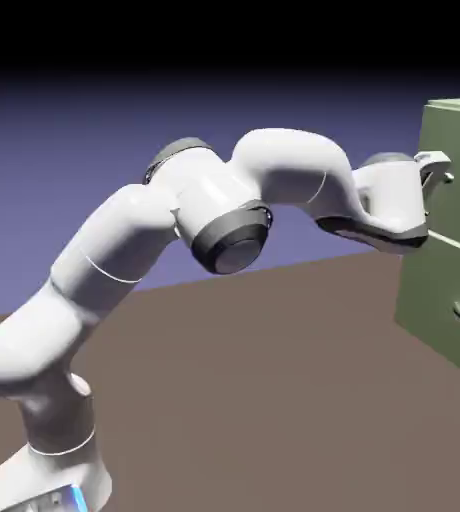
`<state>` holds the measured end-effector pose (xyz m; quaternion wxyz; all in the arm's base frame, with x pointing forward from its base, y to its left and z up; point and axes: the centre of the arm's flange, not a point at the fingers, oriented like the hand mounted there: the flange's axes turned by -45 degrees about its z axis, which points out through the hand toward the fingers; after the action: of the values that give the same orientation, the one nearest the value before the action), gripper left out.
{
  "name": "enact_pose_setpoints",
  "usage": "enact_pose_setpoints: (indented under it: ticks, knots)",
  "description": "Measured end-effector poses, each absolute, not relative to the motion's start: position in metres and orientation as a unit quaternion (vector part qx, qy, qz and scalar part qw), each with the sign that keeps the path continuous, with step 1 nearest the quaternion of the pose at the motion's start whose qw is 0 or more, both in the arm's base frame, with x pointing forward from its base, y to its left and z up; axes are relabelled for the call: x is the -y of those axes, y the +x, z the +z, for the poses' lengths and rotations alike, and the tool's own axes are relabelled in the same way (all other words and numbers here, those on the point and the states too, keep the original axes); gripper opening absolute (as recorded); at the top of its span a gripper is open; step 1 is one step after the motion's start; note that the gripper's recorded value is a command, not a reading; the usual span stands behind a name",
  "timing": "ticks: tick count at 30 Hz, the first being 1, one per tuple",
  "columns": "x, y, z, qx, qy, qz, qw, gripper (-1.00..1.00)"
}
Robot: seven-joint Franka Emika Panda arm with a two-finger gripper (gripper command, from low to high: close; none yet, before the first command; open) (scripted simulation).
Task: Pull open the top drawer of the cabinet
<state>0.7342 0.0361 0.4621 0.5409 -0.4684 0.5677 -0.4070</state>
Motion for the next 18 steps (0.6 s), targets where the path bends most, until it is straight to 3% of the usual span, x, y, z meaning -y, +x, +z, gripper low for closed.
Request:
enact_pose_setpoints:
  ticks: [4, 18]
  knots:
    - [0.011, 0.752, 0.464, -0.503, -0.499, -0.496, 0.502, 0.00]
    - [0.010, 0.796, 0.469, -0.499, -0.500, -0.499, 0.502, 0.00]
